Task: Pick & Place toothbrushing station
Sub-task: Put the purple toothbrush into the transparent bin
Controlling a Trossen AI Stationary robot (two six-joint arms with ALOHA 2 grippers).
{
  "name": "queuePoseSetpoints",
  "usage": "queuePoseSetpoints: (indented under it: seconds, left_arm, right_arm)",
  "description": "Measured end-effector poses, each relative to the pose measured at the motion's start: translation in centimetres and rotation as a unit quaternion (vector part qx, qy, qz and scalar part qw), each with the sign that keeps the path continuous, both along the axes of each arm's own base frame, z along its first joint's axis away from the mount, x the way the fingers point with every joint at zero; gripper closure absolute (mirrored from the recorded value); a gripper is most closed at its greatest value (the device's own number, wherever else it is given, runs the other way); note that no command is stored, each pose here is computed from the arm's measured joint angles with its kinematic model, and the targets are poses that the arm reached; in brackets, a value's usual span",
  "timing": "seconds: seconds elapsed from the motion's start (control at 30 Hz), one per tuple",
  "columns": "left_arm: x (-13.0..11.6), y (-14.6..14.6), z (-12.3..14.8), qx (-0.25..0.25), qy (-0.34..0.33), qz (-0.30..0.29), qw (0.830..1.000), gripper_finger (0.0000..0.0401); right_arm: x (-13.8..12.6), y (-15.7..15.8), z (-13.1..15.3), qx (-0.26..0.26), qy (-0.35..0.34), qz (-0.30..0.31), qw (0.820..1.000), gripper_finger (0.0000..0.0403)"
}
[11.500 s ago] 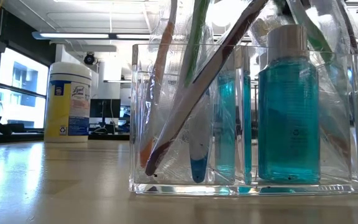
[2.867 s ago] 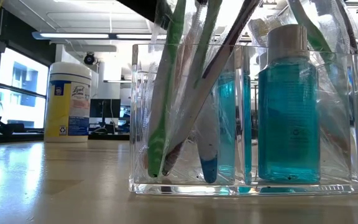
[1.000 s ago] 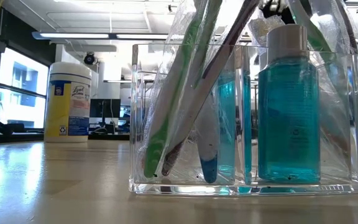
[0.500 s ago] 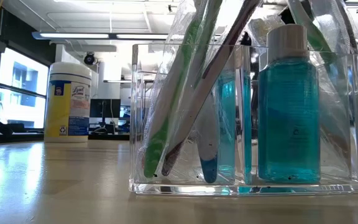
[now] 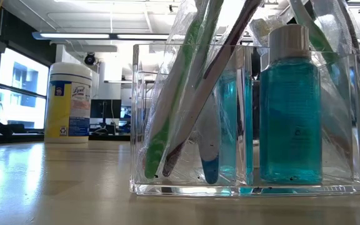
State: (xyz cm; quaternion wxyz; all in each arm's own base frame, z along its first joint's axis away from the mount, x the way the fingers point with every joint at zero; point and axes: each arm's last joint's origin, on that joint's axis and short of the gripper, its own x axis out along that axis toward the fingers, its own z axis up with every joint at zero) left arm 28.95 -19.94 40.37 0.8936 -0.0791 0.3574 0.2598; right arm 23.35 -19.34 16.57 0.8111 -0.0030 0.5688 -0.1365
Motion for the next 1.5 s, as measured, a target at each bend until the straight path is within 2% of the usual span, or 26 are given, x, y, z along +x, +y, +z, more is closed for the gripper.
queuePoseSetpoints:
  seconds: [0.3, 0.5, 0.67, 0.77, 0.87, 1.1, 1.2, 1.37, 1.5]
  left_arm:
    - [0.0, 0.0, 0.0, 0.006, 0.0, -0.003, 1.0, 0.0187]
    - [0.0, 0.0, 0.0, 0.017, 0.003, -0.01, 1.0, 0.0187]
    - [0.0, 0.0, 0.0, 0.017, 0.004, -0.011, 1.0, 0.0187]
    - [0.0, 0.0, 0.0, 0.017, 0.004, -0.011, 1.0, 0.0187]
    - [0.0, 0.0, 0.0, 0.015, 0.005, -0.011, 1.0, 0.0187]
    - [0.0, -0.1, -0.1, -0.009, 0.022, -0.021, 1.0, 0.0187]
    - [0.3, -0.5, -0.7, -0.017, 0.038, -0.025, 0.999, 0.0187]
    - [1.5, -1.3, -2.3, 0.018, 0.053, -0.03, 0.998, 0.0187]
    - [2.4, -1.6, -3.6, 0.036, 0.063, -0.023, 0.997, 0.0187]
  right_arm:
    - [0.9, 0.0, -1.7, 0.019, 0.004, 0.03, 0.999, 0.0156]
    - [1.5, -0.3, -4.5, 0.049, 0.026, 0.032, 0.998, 0.0156]
    - [1.6, 0.1, -5.4, 0.068, 0.059, -0.008, 0.996, 0.0165]
    - [1.6, 0.5, -5.2, 0.085, 0.059, -0.037, 0.994, 0.0191]
    - [1.6, 1.1, -5.0, 0.091, 0.066, -0.058, 0.992, 0.0235]
    - [2.1, 2.5, -5.0, 0.09, 0.089, -0.057, 0.99, 0.0375]
    - [2.2, 3.3, -4.7, 0.08, 0.105, -0.048, 0.99, 0.0386]
    - [1.9, 5.8, -3.4, 0.083, 0.143, -0.052, 0.985, 0.0388]
    - [1.4, 8.8, -1.6, 0.063, 0.178, -0.043, 0.981, 0.039]
